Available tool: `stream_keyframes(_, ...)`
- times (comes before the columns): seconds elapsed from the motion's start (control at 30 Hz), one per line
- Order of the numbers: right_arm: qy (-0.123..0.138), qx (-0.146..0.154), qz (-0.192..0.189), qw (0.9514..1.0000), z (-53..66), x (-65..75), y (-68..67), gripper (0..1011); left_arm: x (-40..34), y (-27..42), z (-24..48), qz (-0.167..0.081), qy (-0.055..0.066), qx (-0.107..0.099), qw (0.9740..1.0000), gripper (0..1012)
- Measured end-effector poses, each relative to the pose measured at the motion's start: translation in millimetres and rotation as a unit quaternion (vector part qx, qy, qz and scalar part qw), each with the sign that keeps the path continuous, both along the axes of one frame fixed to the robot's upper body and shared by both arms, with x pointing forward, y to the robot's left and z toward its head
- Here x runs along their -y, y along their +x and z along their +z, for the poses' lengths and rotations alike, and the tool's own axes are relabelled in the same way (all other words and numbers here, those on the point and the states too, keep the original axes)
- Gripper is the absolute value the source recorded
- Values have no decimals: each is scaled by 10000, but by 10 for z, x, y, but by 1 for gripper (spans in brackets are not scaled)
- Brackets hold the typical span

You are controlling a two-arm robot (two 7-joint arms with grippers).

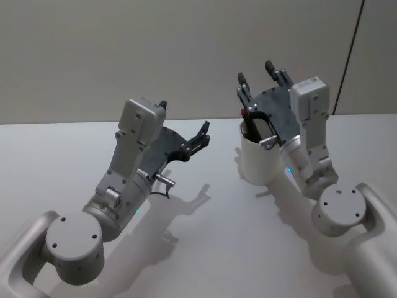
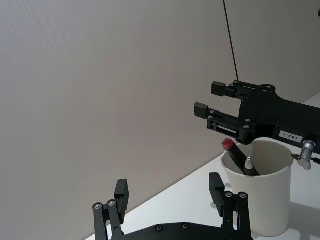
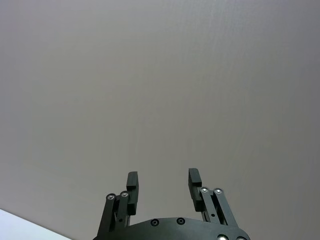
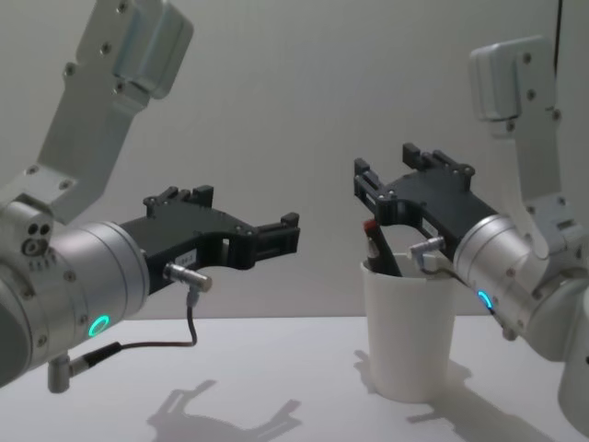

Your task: Place the pen into the pen holder.

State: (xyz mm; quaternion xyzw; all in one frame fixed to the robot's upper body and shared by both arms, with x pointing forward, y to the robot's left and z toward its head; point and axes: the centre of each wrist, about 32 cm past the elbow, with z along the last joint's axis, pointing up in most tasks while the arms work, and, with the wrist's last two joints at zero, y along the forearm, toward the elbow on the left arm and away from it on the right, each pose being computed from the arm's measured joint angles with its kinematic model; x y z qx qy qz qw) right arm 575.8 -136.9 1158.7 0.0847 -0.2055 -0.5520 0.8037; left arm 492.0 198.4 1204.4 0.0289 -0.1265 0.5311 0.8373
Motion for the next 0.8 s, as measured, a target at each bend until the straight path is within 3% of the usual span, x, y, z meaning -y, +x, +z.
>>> stream_keyframes(0.4,46,-34,4,10000,15,3,-7,949,0,0,0,0,0,0,10000,1001)
stream_keyframes(0.5,136,-102,-23,9999,39,21,-28,1001,0,0,0,0,0,0,10000,1001)
stream_keyframes(0.8,497,-370,-202,9979,155,161,-156,1002,0,0,0,0,0,0,10000,1001)
